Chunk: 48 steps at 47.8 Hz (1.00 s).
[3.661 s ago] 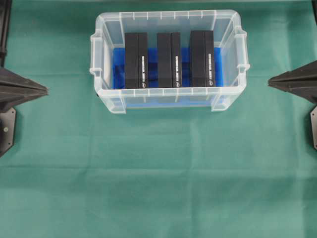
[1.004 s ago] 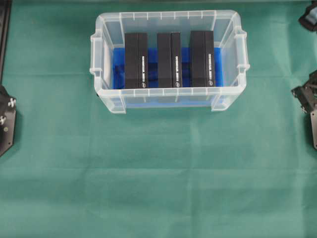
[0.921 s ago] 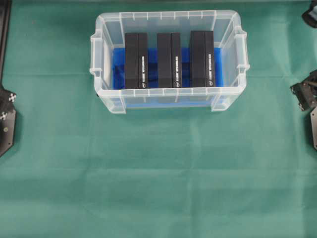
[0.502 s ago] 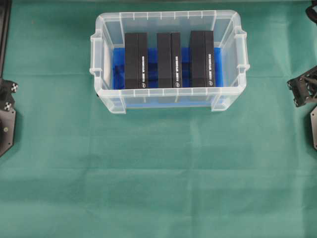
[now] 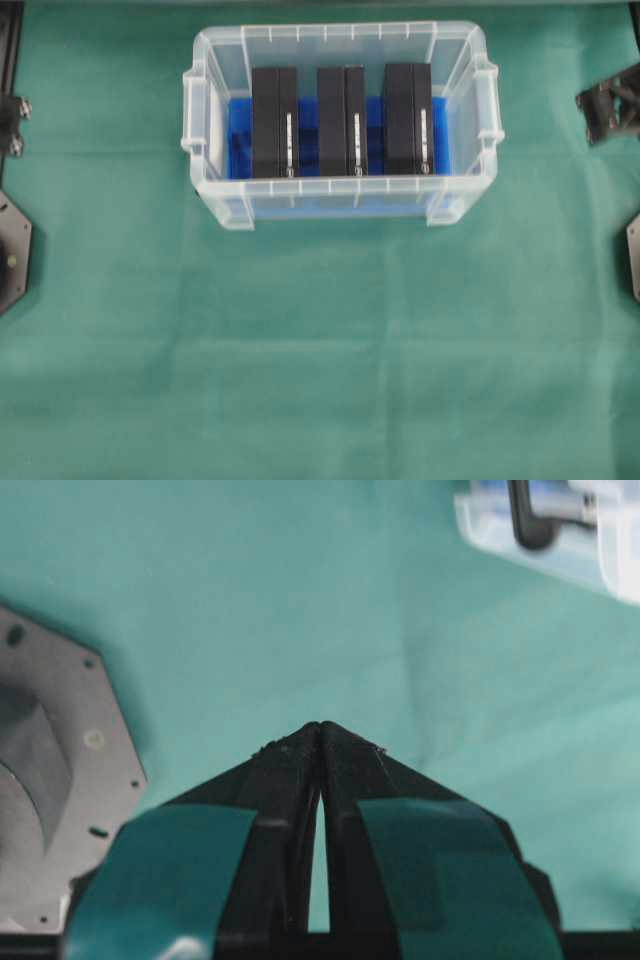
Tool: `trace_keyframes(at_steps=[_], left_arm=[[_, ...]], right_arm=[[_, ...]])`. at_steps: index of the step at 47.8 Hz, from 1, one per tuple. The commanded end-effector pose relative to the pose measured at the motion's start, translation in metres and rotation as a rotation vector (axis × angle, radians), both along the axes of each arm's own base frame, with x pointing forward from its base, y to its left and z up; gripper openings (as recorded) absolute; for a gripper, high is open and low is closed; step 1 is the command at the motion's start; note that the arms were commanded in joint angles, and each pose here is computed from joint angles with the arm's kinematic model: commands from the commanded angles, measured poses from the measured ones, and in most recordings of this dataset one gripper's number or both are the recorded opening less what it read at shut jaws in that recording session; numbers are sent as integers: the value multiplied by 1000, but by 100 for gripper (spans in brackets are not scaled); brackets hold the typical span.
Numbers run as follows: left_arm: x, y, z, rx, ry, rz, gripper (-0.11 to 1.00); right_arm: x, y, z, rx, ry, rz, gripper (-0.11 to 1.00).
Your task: Take out the box from the case.
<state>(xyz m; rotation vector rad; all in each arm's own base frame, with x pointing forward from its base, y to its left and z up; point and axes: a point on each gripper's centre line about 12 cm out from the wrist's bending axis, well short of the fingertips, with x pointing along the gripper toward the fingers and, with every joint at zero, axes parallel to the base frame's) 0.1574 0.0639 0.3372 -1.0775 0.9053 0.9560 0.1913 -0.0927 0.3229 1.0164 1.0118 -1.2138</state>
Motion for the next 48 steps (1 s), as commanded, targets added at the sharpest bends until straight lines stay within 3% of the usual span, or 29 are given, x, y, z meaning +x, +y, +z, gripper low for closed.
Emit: trace_keyframes(at_steps=[1, 7, 16, 37, 42, 48], left_arm=[[4, 11, 8, 20, -3, 10, 2], [13, 22, 7, 34, 41, -25, 2], [14, 38, 7, 33, 61, 15, 2], [11, 35, 7, 1, 56, 43, 4], [9, 34, 7, 0, 51, 52, 21], [6, 32, 6, -5, 59, 52, 57]], right_arm=[[1, -14, 8, -22, -29, -22, 0], [5, -27, 7, -36, -36, -17, 0], [10, -39, 6, -39, -37, -22, 0], [10, -39, 3, -33, -38, -36, 0], [11, -39, 2, -34, -40, -38, 0], [11, -39, 2, -34, -43, -37, 3]])
